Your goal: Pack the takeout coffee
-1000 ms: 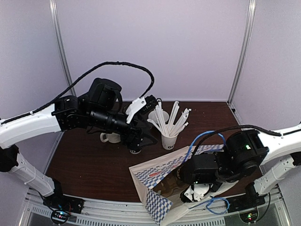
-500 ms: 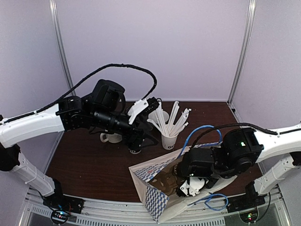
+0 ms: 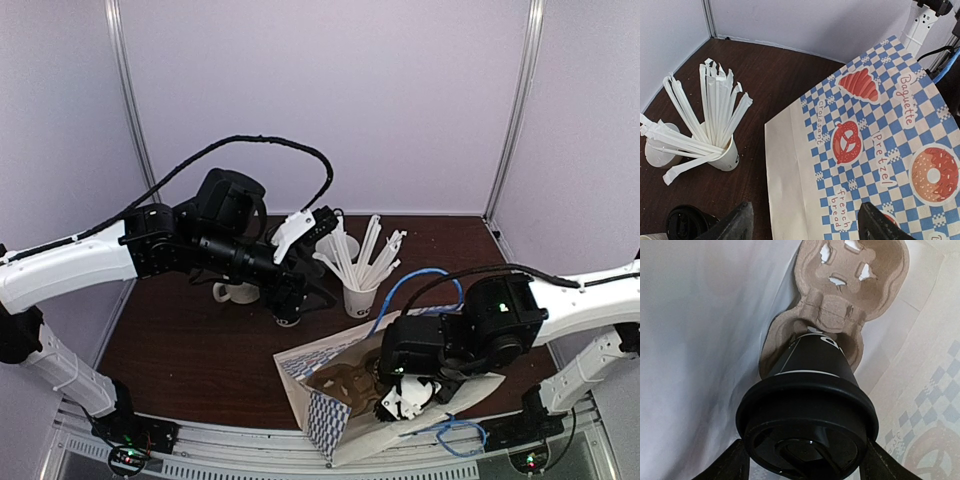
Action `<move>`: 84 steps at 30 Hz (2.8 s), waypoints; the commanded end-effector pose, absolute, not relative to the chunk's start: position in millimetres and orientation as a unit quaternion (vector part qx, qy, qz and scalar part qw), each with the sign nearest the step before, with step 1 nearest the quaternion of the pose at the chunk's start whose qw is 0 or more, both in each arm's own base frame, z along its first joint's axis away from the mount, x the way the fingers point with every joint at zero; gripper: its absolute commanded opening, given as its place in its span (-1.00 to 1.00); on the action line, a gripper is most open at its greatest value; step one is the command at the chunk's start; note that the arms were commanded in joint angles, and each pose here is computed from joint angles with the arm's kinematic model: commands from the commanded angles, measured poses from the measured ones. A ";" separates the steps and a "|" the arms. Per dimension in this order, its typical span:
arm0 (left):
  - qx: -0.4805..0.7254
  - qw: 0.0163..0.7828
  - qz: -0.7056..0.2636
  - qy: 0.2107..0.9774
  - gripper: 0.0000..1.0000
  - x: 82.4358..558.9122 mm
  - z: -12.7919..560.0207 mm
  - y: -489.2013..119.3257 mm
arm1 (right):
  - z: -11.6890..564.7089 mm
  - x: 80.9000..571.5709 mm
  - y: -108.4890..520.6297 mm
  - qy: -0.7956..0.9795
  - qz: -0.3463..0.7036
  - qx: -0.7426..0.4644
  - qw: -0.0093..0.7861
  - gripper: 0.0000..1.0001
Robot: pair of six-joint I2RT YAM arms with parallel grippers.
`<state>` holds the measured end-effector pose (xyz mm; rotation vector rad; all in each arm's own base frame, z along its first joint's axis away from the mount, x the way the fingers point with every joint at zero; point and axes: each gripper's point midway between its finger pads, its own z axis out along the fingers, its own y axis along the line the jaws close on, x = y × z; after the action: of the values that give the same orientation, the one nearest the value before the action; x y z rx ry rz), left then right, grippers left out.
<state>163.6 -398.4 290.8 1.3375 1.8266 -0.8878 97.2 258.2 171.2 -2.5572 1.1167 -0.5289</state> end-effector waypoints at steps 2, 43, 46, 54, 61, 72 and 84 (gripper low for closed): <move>0.517 0.360 -0.338 0.699 0.51 168.1 293.0 -396.8 | 169.4 114.0 260.8 0.418 -0.186 -0.878 0.141 -0.15; 0.415 0.421 -0.284 0.755 0.52 224.9 343.8 -336.0 | 103.2 154.1 256.9 0.600 0.009 -0.799 -0.027 -0.23; 0.417 0.422 -0.276 0.756 0.52 225.3 344.7 -333.0 | 103.0 156.4 259.3 0.605 0.007 -0.796 -0.016 -0.24; 0.420 0.421 -0.250 0.764 0.52 231.3 341.4 -329.2 | 124.6 152.6 261.1 0.603 0.019 -0.798 -0.003 -0.06; 0.411 0.426 -0.222 0.775 0.58 245.6 340.7 -315.3 | 173.6 146.0 269.6 0.594 0.037 -0.803 0.024 0.52; 0.376 0.375 -0.214 0.820 0.60 273.0 296.9 -290.9 | 213.9 137.7 272.7 0.597 0.052 -0.799 0.049 0.88; 0.388 0.300 -0.233 0.840 0.62 268.8 250.9 -290.2 | 259.2 142.7 275.4 0.593 0.051 -0.796 0.114 0.92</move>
<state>274.6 -285.6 261.2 0.9848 2.2021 -0.5395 146.7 279.3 230.8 -2.3824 1.7797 0.1381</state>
